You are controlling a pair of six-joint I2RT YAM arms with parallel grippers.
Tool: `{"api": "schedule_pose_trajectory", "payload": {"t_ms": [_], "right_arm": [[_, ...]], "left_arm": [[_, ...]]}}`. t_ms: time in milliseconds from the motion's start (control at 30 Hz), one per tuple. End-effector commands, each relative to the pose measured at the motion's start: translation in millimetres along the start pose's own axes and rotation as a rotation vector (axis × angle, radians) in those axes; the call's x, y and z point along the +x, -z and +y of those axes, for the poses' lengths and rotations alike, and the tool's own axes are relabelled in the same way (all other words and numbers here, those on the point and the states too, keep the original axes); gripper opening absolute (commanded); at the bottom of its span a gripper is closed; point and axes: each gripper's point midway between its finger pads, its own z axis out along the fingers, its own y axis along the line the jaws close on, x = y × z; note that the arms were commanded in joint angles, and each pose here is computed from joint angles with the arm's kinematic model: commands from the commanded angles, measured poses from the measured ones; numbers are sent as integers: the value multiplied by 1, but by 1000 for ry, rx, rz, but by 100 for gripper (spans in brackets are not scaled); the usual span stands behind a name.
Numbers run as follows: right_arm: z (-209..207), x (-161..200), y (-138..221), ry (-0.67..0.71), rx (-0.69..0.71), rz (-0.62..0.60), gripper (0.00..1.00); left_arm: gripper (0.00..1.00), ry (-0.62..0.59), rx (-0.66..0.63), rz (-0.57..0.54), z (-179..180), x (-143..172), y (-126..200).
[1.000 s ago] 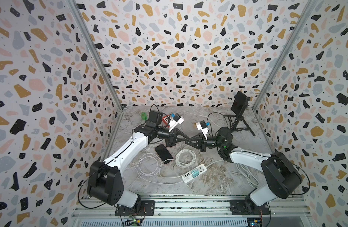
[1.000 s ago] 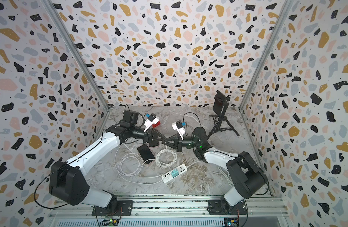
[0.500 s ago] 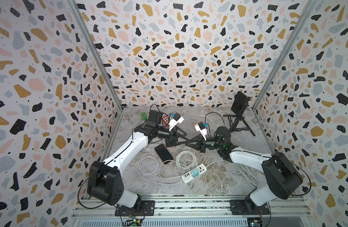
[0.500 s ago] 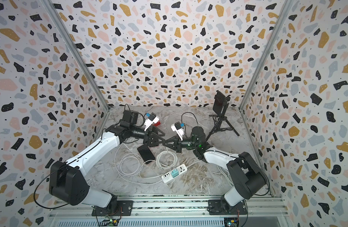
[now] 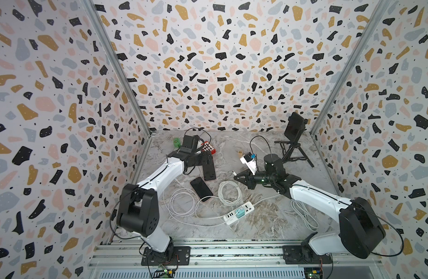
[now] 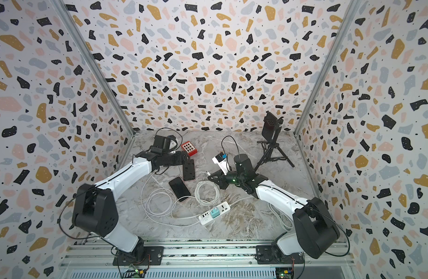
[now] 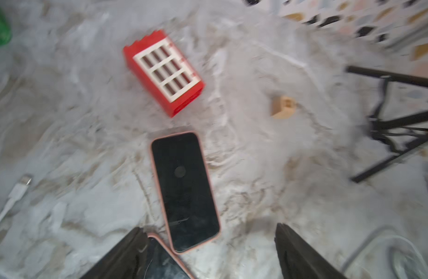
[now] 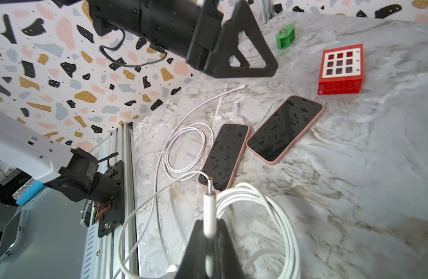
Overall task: Plug the charging cable into the phone
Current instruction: Pick up the phone at the center of the board.
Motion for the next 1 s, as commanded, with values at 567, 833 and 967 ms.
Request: {"api": "schedule_pose_trajectory", "payload": {"t_ms": [567, 833, 967], "right_arm": [[-5, -7, 9, 18, 72, 20, 0], [-5, -8, 8, 4, 64, 20, 0], [-4, -7, 7, -11, 52, 13, 0]], "left_arm": [[100, -88, -272, 150, 8, 9, -74], [100, 23, -300, 227, 12, 25, -96], [100, 59, -343, 264, 22, 33, -104]]}}
